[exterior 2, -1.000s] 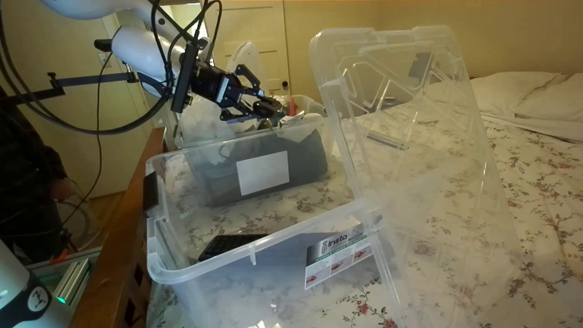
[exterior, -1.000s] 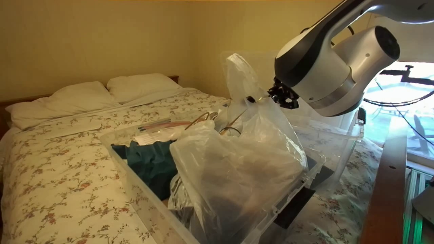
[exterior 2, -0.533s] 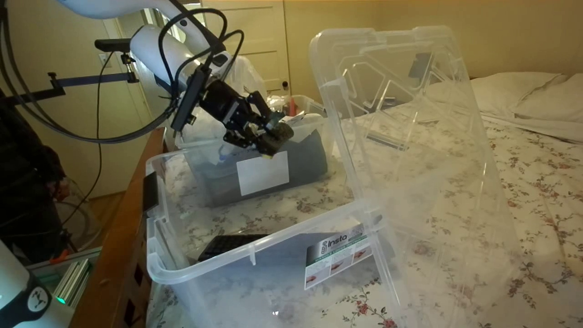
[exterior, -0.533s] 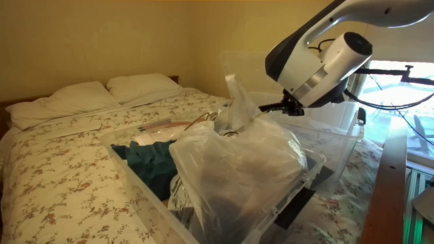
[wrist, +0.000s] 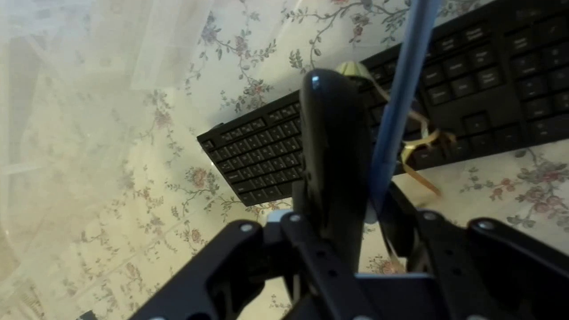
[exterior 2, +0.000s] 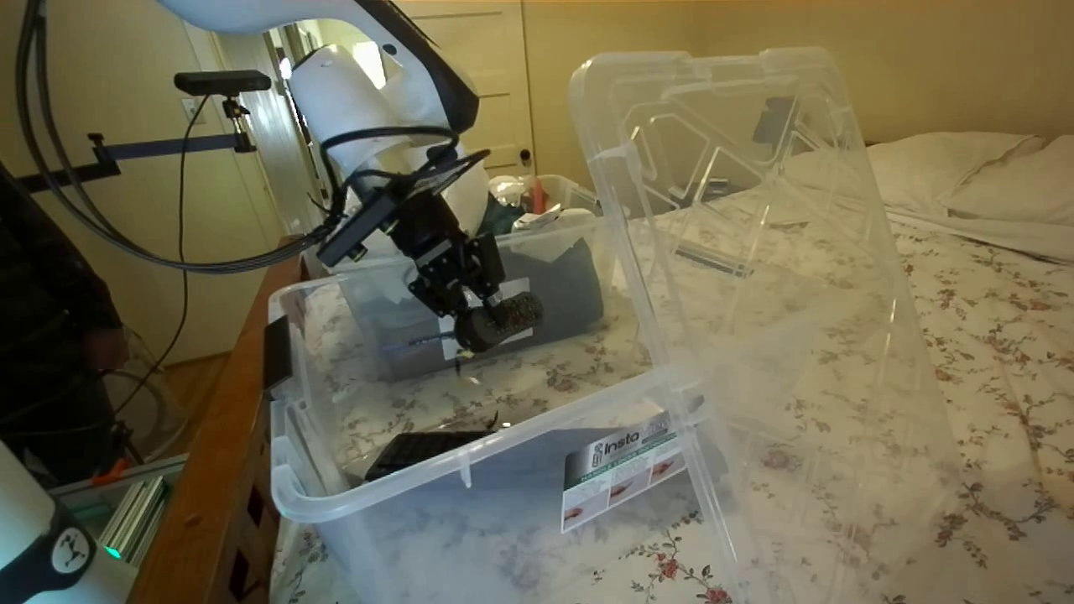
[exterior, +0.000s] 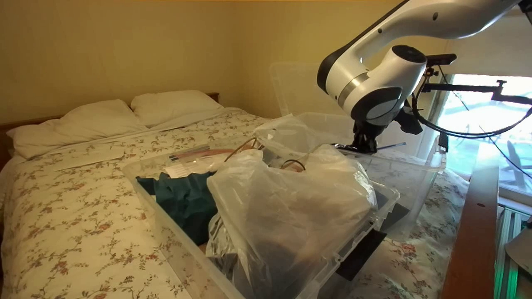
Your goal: Take the black remote control out of the plastic bag and place it inside the clear container on the right.
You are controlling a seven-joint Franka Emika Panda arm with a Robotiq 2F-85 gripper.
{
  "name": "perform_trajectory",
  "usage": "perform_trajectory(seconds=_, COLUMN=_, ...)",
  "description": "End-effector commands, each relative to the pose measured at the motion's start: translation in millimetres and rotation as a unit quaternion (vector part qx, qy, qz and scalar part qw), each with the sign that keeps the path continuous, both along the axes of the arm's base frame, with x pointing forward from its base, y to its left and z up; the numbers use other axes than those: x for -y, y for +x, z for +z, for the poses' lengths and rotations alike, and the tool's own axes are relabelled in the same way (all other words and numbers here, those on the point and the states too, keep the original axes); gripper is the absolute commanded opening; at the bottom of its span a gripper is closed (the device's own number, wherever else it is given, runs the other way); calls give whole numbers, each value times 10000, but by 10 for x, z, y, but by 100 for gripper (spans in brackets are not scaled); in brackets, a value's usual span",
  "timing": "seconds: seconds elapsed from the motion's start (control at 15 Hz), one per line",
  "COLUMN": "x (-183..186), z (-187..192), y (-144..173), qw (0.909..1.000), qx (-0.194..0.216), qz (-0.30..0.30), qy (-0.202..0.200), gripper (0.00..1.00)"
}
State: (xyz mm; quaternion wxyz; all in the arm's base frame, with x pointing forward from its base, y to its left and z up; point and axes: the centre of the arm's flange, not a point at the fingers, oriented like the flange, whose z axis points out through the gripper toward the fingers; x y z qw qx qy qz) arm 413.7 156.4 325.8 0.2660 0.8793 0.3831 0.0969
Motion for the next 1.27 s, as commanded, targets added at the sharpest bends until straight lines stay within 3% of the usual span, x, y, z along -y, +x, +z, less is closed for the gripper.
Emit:
perform_trajectory(seconds=0.0, x=-153, z=84, y=101, qw=9994, qx=-242, qz=-58, qy=240, gripper=72)
perform_trajectory(seconds=0.27, x=-310, z=309, y=9, qw=9992, qx=12, qz=41, qy=407, gripper=98)
perform_trajectory(seconds=0.33, x=-344, z=390, y=-9, qw=9989, qx=133, qz=84, qy=446, gripper=100)
perform_trajectory(seconds=0.73, x=-541, z=1066, y=-188, qw=9913, qx=1002, qz=445, qy=732, gripper=100)
perform_trajectory(seconds=0.93, x=-758, z=1079, y=-279, qw=9839, qx=988, qz=1151, qy=947, gripper=100)
perform_trajectory(seconds=1.07, x=-941, z=1031, y=-379, qw=9771, qx=1219, qz=1510, qy=875, gripper=100)
perform_trajectory(seconds=1.13, x=-917, z=964, y=-320, qw=9834, qx=1107, qz=1096, qy=934, gripper=100)
perform_trajectory(seconds=1.2, x=-992, z=957, y=-361, qw=9815, qx=1121, qz=1246, qy=927, gripper=100)
